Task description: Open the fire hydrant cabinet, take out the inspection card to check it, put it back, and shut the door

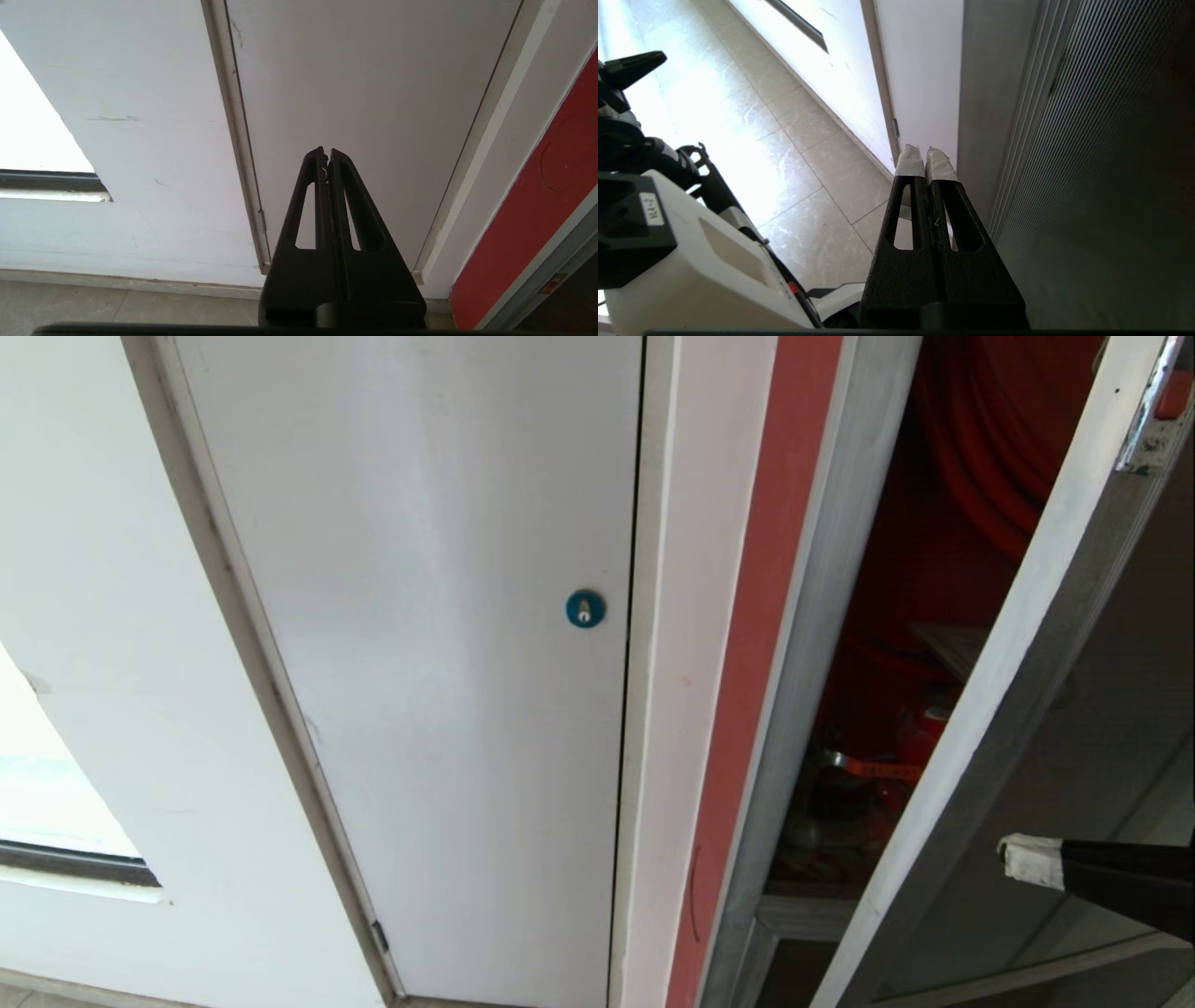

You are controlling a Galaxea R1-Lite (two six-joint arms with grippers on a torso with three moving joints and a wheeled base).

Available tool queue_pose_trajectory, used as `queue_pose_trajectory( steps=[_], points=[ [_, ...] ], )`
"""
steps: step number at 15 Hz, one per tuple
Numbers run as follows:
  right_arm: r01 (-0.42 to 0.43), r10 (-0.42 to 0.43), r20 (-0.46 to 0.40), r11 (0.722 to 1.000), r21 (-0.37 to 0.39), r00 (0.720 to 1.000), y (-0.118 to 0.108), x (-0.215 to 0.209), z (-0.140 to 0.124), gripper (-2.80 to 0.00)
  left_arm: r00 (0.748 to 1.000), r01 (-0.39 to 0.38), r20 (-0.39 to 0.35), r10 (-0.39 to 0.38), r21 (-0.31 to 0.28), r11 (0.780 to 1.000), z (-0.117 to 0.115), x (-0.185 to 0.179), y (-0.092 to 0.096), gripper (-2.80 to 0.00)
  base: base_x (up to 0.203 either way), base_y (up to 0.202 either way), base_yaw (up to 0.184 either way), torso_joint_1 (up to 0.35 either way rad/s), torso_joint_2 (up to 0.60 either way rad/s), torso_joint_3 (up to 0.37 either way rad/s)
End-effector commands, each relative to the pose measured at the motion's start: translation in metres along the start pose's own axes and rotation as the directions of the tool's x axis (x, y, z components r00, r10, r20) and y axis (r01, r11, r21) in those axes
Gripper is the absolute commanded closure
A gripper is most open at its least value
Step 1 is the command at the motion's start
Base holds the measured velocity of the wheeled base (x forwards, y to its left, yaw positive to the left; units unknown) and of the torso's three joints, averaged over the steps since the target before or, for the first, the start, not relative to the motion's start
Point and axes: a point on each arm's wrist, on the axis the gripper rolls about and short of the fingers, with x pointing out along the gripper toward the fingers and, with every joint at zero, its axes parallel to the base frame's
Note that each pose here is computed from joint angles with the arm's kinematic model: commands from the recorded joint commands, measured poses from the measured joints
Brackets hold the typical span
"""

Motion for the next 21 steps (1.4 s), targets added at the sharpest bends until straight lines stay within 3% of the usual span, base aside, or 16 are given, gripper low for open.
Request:
queue_pose_trajectory(
  steps=[1,8,16,21],
  points=[
    [-0.009,0.01,-0.029,1.0,0.026,1.0,-0.017,0.021,0.0,0.0,1.0,0.0,-0.006,0.0,0.0,1.0,-0.002,0.001,0.0,0.0,0.0,0.0,0.0,0.0,0.0,0.0],
    [0.092,-0.091,0.033,0.996,-0.02,0.995,-0.048,0.052,0.009,0.0,1.0,0.0,-0.006,0.0,0.0,1.0,-0.002,0.001,0.0,0.0,0.0,0.0,0.0,0.0,0.0,0.0],
    [0.19,-0.186,0.083,0.981,-0.045,0.979,-0.067,0.071,0.02,0.0,1.0,0.0,-0.006,0.0,0.0,1.0,-0.002,0.001,0.0,0.0,0.0,0.0,0.0,0.0,0.0,0.0],
    [0.25,-0.247,0.099,0.968,-0.012,0.964,-0.083,0.088,0.018,0.0,1.0,0.0,-0.006,0.0,0.0,1.0,-0.002,0.001,0.0,0.0,0.0,0.0,0.0,0.0,0.0,0.0]
  ],
)
